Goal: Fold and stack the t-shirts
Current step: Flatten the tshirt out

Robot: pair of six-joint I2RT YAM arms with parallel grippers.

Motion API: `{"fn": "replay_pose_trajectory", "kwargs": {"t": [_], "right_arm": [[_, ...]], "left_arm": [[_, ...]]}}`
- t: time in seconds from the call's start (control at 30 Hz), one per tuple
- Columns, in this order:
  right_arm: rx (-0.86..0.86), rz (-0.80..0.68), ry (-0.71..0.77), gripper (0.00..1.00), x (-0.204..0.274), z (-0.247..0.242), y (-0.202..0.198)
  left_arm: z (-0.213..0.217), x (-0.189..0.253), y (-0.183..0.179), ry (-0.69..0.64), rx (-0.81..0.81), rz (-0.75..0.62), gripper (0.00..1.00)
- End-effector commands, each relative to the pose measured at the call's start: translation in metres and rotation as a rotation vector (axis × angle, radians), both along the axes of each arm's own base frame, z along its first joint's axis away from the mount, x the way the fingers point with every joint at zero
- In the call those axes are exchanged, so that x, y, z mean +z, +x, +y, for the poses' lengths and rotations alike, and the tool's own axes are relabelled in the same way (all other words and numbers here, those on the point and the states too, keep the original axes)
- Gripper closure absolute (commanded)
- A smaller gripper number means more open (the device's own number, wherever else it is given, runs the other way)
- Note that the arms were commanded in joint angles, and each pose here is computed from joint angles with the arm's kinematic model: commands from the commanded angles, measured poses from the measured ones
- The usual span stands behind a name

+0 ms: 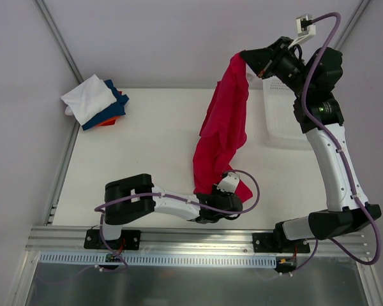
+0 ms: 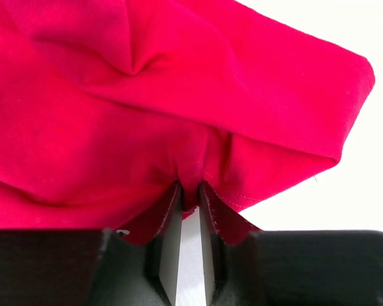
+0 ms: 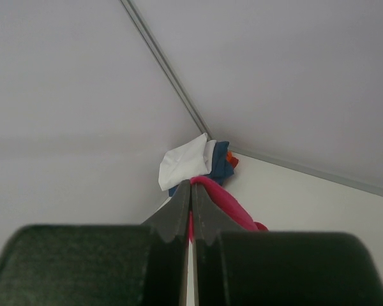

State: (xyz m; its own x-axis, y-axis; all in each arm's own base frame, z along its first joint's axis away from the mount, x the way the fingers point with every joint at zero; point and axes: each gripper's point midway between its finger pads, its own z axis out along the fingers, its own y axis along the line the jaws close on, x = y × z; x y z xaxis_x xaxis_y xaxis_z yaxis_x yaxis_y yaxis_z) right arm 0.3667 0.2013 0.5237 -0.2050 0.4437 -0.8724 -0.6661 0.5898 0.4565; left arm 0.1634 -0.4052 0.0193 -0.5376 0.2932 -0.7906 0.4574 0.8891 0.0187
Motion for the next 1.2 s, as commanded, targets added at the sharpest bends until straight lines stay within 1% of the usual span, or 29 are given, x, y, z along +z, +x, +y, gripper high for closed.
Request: {"fn": "replay_pose_trajectory", "kwargs": {"t": [0.0, 0.3, 0.33, 0.4, 0.43, 0.5, 0.6, 0.67, 0.7, 0.73, 0.77, 0.8, 0.87, 0.93, 0.97, 1.0, 1.07, 1.17], "right_arm": [[0.02, -0.124, 0.041, 0.99, 0.036, -0.005, -0.02], [0.016, -0.117, 0.037, 1.0, 0.032, -0.006, -0.018], [0.014, -0.113, 0.036, 0.99, 0.031, -0.006, -0.017], [0.012, -0.115, 0.034, 0.99, 0.03, -0.007, -0.017], [0.009, -0.113, 0.031, 1.0, 0.029, -0.008, -0.016], [0.003, -0.115, 0.027, 0.99, 0.028, -0.01, -0.016], [-0.022, -0.109, 0.012, 0.99, 0.023, -0.016, -0.014], [-0.037, -0.104, -0.003, 1.0, 0.018, -0.019, -0.013], [-0.049, -0.107, -0.014, 1.0, 0.017, -0.021, -0.013], [-0.059, -0.106, -0.022, 0.99, 0.015, -0.024, -0.012], [-0.076, -0.1, -0.03, 1.0, 0.012, -0.026, -0.011], [-0.095, -0.121, -0.043, 0.99, 0.015, -0.03, -0.012], [-0.129, -0.094, -0.063, 0.99, 0.006, -0.037, -0.01], [-0.159, -0.109, -0.078, 0.99, 0.007, -0.044, -0.013], [-0.178, -0.103, -0.084, 1.0, 0.005, -0.047, -0.012], [-0.191, -0.095, -0.09, 1.0, 0.0, -0.05, -0.01], [-0.217, -0.102, -0.092, 0.99, 0.001, -0.056, -0.013], [-0.261, -0.096, -0.092, 0.99, -0.003, -0.066, -0.016]], "left_arm": [[-0.001, 0.016, 0.001, -0.026, 0.005, -0.016, 0.85], [0.007, 0.029, 0.005, -0.017, 0.02, -0.049, 0.85], [0.008, 0.034, 0.006, -0.021, 0.019, -0.056, 0.89], [0.013, 0.039, 0.007, -0.013, 0.026, -0.069, 0.98], [0.018, 0.046, 0.008, -0.012, 0.03, -0.078, 1.0], [0.031, 0.054, 0.012, 0.005, 0.054, -0.104, 1.0], [0.049, 0.076, 0.018, -0.013, 0.09, -0.141, 1.0], [0.065, 0.094, 0.023, -0.029, 0.116, -0.164, 1.0], [0.074, 0.113, 0.027, -0.062, 0.143, -0.192, 1.0], [0.085, 0.113, 0.028, -0.046, 0.153, -0.201, 1.0], [0.094, 0.129, 0.033, -0.08, 0.176, -0.213, 1.0], [0.103, 0.13, 0.035, -0.073, 0.185, -0.222, 1.0], [0.121, 0.139, 0.042, -0.08, 0.22, -0.229, 1.0], [0.14, 0.151, 0.046, -0.114, 0.252, -0.241, 1.0], [0.153, 0.153, 0.051, -0.113, 0.284, -0.244, 1.0], [0.165, 0.161, 0.052, -0.148, 0.308, -0.248, 1.0], [0.187, 0.165, 0.056, -0.154, 0.356, -0.255, 1.0], [0.231, 0.182, 0.065, -0.219, 0.475, -0.291, 1.0]]}}
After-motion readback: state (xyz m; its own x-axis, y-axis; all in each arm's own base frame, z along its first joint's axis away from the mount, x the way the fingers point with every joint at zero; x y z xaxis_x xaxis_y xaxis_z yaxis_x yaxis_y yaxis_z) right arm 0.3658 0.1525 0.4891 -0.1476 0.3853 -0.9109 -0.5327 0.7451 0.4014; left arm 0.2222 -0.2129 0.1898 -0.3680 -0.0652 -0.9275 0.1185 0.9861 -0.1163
